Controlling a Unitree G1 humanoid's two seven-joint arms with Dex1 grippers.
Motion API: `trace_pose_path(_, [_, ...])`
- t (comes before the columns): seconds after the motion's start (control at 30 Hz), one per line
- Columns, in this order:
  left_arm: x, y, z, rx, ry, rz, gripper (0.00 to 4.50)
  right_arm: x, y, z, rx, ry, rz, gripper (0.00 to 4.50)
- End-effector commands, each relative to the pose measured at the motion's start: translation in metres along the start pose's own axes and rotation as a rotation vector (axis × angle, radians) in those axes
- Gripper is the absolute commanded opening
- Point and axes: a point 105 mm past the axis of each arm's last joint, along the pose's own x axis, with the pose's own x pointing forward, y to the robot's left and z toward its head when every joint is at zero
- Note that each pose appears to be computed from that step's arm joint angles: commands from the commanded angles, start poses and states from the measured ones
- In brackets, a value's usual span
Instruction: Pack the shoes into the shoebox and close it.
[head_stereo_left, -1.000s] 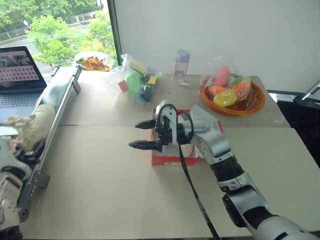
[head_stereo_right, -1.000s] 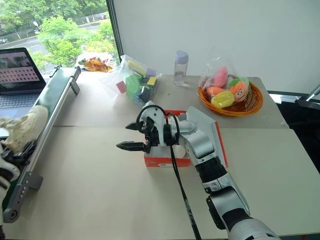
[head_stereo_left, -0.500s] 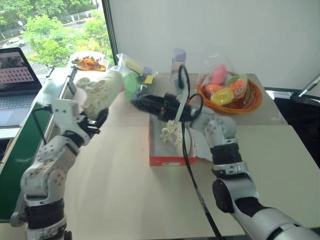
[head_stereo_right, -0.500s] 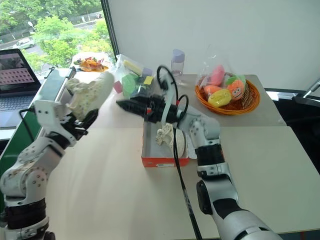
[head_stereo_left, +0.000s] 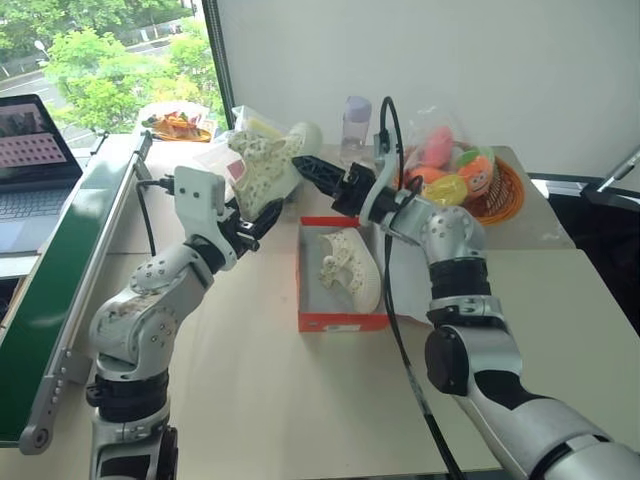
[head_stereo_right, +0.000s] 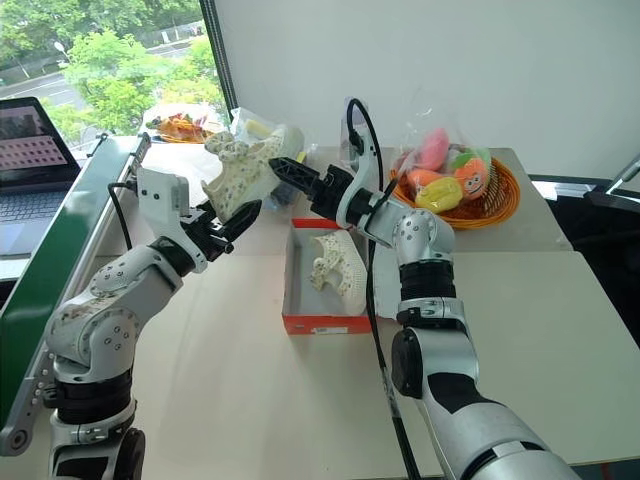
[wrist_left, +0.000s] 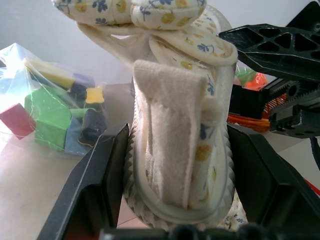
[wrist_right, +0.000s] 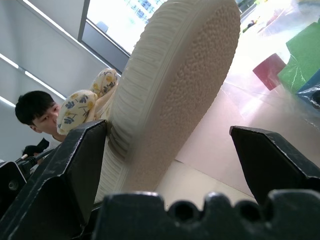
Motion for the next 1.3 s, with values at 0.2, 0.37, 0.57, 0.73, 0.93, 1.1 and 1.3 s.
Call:
trace_pose_path(0.2, [-0.001,-0.043,0.004,-0.02,-0.049,-0.116,2.74,0.002,0.006,0.02,-0.026,-0.079,0.003,3.51])
trace_pose_path(0.37, [-0.004,-0.033,0.007,-0.026,-0.041,-0.097,2.74,0.002,0.007,0.024,-0.029,-0.09,0.005,1.95])
trace_pose_path(0.57, [-0.014,-0.011,0.015,0.012,-0.024,-0.06,4.5,-0.003,0.007,0.035,-0.072,-0.1,-0.009,0.59])
trace_pose_path(0.73, [-0.036,-0.012,0.017,0.05,0.038,-0.164,4.5,-0.025,0.022,0.057,-0.213,0.026,0.023,0.55])
trace_pose_path(0.93, [-0.042,0.008,0.005,0.101,0.103,-0.094,4.5,-0.046,0.016,0.035,-0.267,0.268,0.05,0.54])
trace_pose_path(1.1, [-0.043,-0.003,0.002,0.12,0.113,-0.15,4.5,-0.055,-0.003,0.009,-0.211,0.422,0.057,0.54])
trace_pose_path(1.3, [-0.06,-0.012,-0.004,0.201,0.184,-0.224,4.5,-0.046,-0.03,-0.015,-0.211,0.493,0.023,0.54])
